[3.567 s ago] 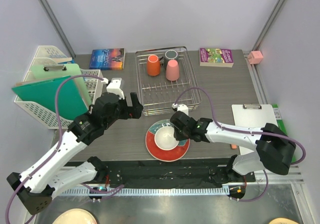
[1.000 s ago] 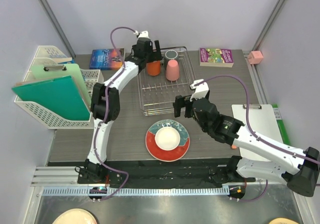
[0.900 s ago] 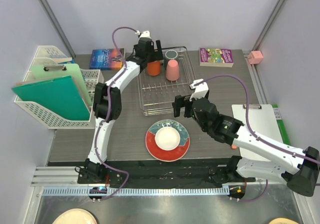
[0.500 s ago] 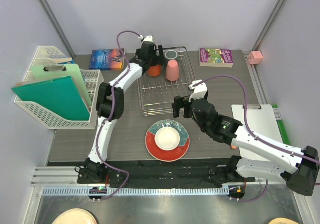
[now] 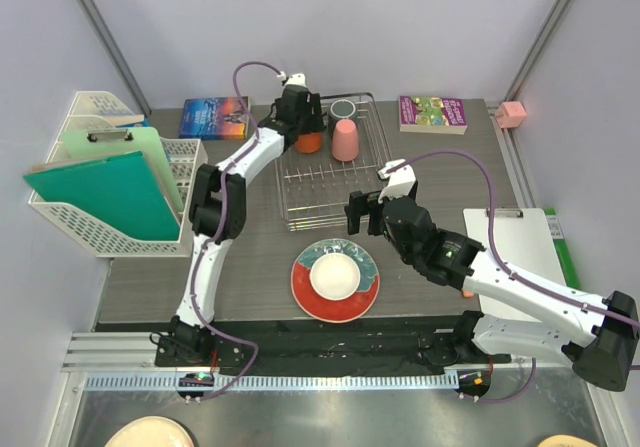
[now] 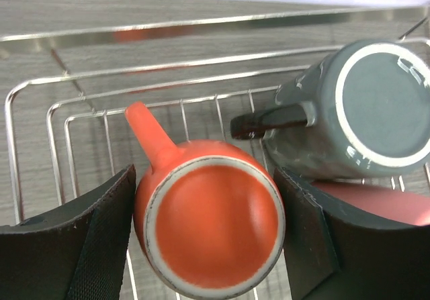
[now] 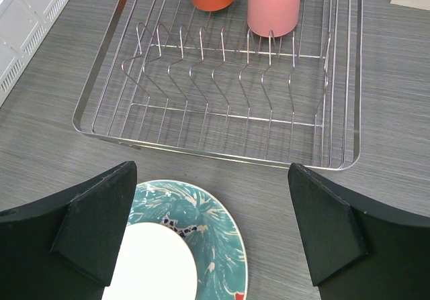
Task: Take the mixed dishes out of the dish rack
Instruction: Pick up the cup from the dish rack.
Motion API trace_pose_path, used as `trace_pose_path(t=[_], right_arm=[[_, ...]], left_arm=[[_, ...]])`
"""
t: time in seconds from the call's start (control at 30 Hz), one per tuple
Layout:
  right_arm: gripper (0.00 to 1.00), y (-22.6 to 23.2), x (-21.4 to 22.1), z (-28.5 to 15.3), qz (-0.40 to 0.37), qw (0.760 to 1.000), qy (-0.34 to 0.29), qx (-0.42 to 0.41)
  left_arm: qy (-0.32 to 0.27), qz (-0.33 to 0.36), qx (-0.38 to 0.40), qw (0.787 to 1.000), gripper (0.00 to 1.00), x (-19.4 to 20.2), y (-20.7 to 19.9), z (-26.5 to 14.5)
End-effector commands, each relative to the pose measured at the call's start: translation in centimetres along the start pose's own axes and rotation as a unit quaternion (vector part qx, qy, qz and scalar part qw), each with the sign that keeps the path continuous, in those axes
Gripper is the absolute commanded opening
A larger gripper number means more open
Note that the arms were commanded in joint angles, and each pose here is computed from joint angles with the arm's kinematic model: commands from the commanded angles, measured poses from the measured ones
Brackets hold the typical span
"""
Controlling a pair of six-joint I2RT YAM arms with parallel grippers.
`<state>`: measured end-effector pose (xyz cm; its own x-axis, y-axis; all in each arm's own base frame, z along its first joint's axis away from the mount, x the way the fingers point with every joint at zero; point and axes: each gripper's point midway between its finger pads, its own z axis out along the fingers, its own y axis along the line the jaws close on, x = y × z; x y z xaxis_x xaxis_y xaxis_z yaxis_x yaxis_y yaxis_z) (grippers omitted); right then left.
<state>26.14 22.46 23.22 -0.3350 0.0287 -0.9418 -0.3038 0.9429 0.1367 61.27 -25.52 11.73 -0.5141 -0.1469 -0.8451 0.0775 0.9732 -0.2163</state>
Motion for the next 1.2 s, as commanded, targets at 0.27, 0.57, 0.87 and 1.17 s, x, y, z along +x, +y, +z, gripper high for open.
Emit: trace_pose_path(t=[0.27,0.57,0.87,1.17], right_arm=[[1.00,-0.5,-3.6,-1.4,0.034,0.998,-0.056,0.002],[1.00,-2.1,-6.3,-2.6,0.057,0.993,-0.093,0.039],[0.97,-3.9,-9.2,-4.3,0.142,0.979,-0.141,0.045],[0.96,-1.3,-11.5,-6.9,0.207,0.952,-0.201,-0.102]], left_arm=[[-0.102,0.011,0.020,0.994,0.00,-10.6,-1.3,-10.0],[-0.166,-0.052,0.099,0.980,0.00,-17.0,-3.3,-20.8],[-0.080,-0.183,0.355,0.913,0.00,-15.6,-9.9,-33.1],[-0.047,-0.280,0.562,0.777,0.00,-12.7,-12.2,-40.6]])
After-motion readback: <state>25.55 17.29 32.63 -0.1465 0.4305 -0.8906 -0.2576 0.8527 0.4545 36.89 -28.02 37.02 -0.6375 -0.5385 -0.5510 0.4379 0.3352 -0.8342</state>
